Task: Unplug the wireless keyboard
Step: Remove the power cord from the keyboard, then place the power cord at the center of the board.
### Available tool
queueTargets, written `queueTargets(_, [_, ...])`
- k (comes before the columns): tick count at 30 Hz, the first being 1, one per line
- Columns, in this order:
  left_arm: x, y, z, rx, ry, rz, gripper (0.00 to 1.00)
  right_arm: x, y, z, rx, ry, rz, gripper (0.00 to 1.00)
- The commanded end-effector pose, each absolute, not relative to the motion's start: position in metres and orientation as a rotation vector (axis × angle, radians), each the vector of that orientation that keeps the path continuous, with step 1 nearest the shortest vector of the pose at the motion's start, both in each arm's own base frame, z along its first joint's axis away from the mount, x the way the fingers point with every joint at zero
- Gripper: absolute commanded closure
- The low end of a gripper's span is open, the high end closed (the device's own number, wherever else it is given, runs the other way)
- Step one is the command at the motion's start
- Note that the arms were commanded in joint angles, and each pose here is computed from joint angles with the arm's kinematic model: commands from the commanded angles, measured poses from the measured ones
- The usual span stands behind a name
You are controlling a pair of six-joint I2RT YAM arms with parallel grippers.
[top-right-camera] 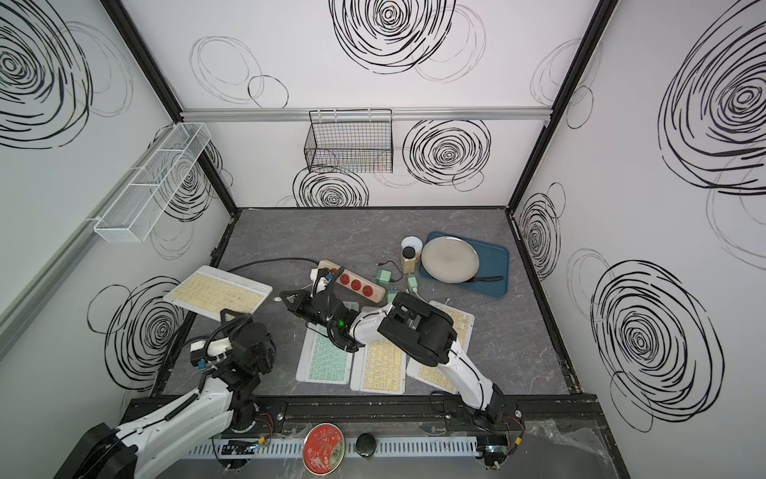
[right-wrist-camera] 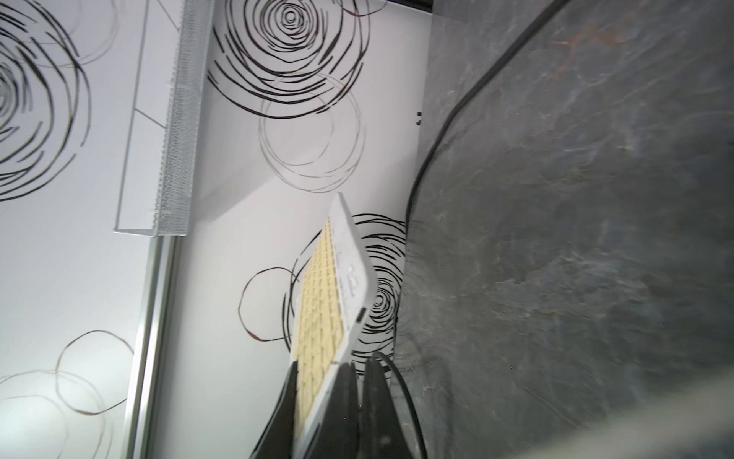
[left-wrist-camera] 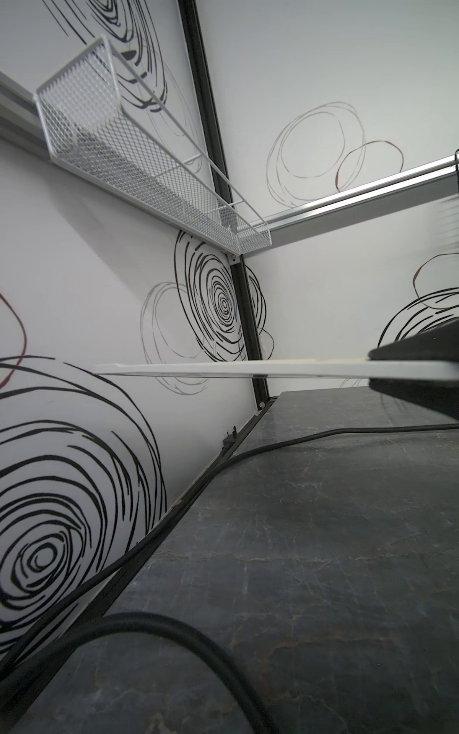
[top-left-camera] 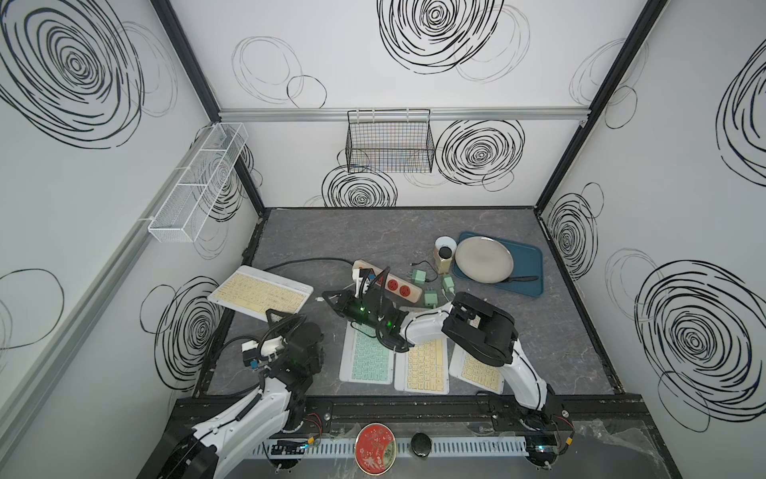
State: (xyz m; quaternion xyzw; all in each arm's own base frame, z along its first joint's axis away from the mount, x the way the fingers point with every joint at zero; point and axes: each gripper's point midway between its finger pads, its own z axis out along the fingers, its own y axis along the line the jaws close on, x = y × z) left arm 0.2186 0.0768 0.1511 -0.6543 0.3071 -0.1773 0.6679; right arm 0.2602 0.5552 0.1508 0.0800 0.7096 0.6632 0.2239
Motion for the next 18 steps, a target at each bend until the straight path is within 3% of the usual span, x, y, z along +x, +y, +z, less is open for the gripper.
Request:
queueTargets(1, [0.206,0.086,0.141,-1.473,0.680,-0.333,1.00,0.255,0.566,0.176,0.176,1.896,1.918,1.00])
queueTargets(6, [0.216,0.087,0.141,-1.453,0.760,-0.345,1.00,0.273,0.548,0.174,0.206,1.877,1.854,1.00])
queueTargets(16, [0.211,0.086,0.139,-1.478,0.825,-0.316,1.00,0.328,0.501,0.109,0.183,2.032,1.751,1.00])
queueTargets(18, [0.212,0.084,0.137,-1.484,0.849,-0.308,1.00,0.333,0.496,0.106,0.168,2.031,1.733,0.94])
